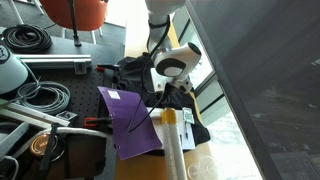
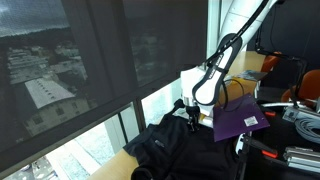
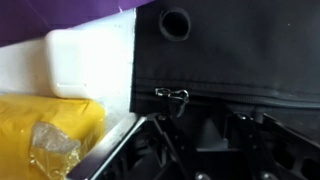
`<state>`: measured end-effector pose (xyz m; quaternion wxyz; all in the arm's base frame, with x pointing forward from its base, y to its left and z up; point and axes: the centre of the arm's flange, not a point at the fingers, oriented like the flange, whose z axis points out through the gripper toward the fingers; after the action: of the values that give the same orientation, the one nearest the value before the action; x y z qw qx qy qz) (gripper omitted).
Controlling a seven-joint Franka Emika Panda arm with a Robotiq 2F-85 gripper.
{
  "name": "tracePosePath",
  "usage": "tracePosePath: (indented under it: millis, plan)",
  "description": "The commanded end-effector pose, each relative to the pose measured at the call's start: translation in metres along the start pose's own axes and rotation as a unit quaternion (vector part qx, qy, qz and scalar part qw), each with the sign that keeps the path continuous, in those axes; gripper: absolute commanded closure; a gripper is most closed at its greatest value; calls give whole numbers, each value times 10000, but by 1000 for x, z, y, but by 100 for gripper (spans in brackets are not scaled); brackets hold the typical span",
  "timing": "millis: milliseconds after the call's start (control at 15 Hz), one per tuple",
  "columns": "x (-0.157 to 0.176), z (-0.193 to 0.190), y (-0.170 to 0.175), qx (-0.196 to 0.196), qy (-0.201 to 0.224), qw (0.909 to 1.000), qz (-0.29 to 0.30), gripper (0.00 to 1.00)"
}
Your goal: Zip up the back jumper fully
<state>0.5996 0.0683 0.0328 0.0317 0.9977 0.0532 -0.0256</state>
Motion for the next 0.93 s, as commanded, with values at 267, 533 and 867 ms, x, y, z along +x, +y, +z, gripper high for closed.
tracePosePath:
  millis: [267,533,867]
  plan:
    - [2,1,0,-48,-72,9999,51,100]
    - [2,1,2,-70,-65,9999,37,98]
    - [9,-25,-9,-97,129,9998,-73,98]
